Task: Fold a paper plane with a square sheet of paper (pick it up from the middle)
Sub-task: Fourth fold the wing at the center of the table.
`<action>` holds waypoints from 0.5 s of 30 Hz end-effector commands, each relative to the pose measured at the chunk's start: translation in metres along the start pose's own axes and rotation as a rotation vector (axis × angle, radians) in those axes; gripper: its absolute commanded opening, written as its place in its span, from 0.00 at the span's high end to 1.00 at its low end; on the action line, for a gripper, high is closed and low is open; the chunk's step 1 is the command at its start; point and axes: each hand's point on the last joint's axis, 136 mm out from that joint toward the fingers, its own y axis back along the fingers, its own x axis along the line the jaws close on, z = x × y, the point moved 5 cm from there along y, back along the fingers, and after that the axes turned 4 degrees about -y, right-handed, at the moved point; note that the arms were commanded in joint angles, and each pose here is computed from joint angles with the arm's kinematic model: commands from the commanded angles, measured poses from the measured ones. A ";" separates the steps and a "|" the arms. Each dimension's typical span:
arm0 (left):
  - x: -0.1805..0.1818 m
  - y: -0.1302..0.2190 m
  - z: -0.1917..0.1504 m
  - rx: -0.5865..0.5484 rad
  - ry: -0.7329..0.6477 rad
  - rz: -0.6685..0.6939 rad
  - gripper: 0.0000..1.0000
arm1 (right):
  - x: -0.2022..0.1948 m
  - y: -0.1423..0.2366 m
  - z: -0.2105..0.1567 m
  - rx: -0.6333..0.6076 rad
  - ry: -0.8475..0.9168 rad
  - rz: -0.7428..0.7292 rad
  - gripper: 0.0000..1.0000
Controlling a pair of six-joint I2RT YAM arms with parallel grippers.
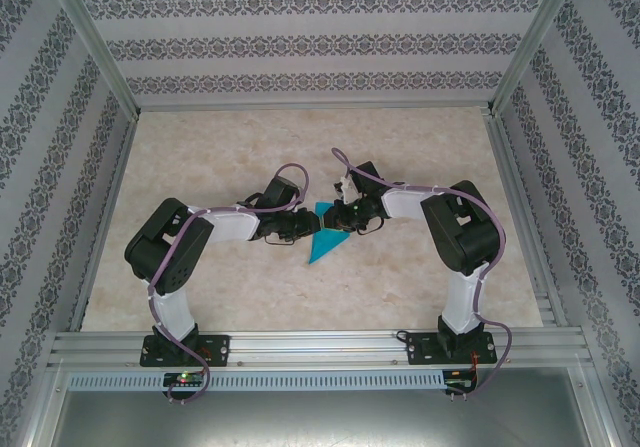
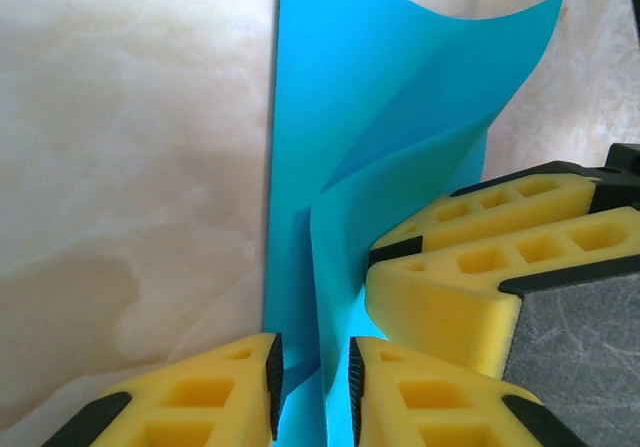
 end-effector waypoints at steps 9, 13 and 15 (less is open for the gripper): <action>-0.007 0.001 0.006 -0.005 -0.011 -0.044 0.85 | 0.008 0.003 -0.005 -0.004 0.012 0.014 0.81; -0.005 -0.002 0.005 0.006 -0.005 -0.039 0.86 | 0.011 0.006 -0.004 -0.010 0.012 0.020 0.81; -0.003 -0.002 0.004 0.006 -0.003 -0.026 0.89 | 0.013 0.010 -0.004 -0.025 0.014 0.018 0.80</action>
